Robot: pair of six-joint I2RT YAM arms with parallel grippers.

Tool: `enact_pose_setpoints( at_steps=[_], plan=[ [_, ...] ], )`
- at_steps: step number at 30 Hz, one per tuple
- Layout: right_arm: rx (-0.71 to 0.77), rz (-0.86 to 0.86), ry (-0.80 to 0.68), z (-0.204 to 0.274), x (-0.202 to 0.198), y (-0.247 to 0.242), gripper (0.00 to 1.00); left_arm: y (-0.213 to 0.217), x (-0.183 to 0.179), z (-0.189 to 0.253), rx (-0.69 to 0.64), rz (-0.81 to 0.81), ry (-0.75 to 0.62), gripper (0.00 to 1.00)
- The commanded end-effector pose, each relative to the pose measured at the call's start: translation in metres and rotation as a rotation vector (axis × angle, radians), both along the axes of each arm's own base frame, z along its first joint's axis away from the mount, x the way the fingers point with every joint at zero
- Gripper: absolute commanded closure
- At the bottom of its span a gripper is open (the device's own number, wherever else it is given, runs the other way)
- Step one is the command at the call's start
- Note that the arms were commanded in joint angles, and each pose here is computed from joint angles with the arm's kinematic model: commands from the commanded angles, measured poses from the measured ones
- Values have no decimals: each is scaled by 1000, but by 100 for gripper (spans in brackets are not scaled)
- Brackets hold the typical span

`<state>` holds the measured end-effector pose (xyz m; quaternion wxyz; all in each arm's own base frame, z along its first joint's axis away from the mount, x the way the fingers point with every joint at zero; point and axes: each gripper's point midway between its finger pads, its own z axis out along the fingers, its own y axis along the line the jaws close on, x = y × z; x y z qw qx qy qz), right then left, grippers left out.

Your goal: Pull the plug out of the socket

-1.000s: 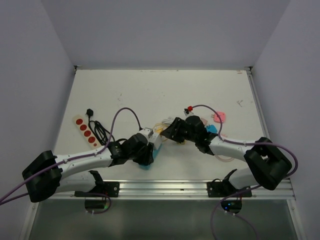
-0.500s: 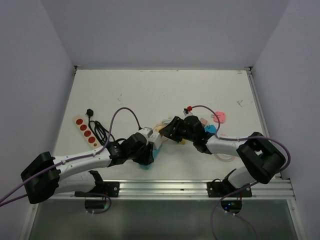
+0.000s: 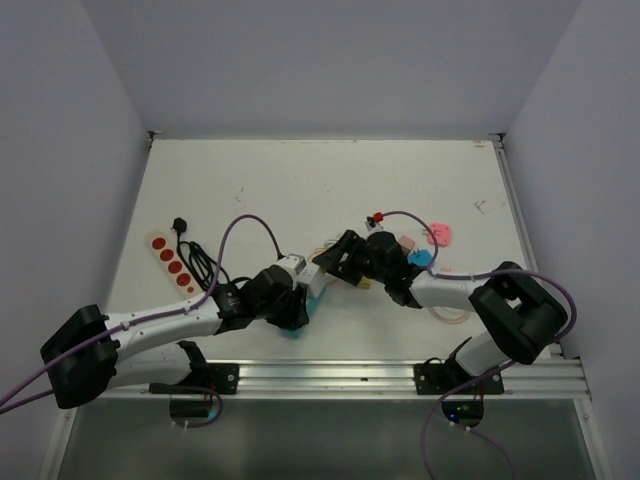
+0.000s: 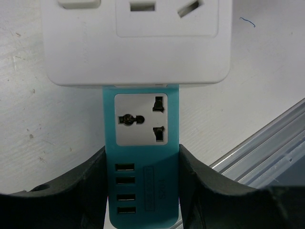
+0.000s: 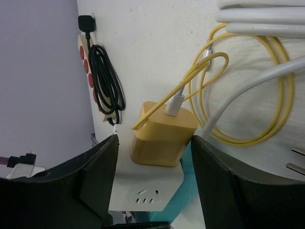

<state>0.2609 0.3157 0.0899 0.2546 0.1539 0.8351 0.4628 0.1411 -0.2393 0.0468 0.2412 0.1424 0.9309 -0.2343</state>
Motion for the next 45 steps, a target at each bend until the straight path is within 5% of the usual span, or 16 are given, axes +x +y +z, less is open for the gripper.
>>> enact_pose_setpoints(
  at_steps=[1,36,43,45],
  plan=[
    [40,17,-32,13,4,15,34,-32,20,44,-180,-21,-134,100],
    [11,-33,32,-10,-2,10,36,-16,27,55,-215,48,-221,100],
    [49,0,13,5,-2,24,52,-19,29,52,-219,49,-225,100],
    [60,4,2,10,-1,26,68,-19,29,51,-220,52,-221,100]
  ],
)
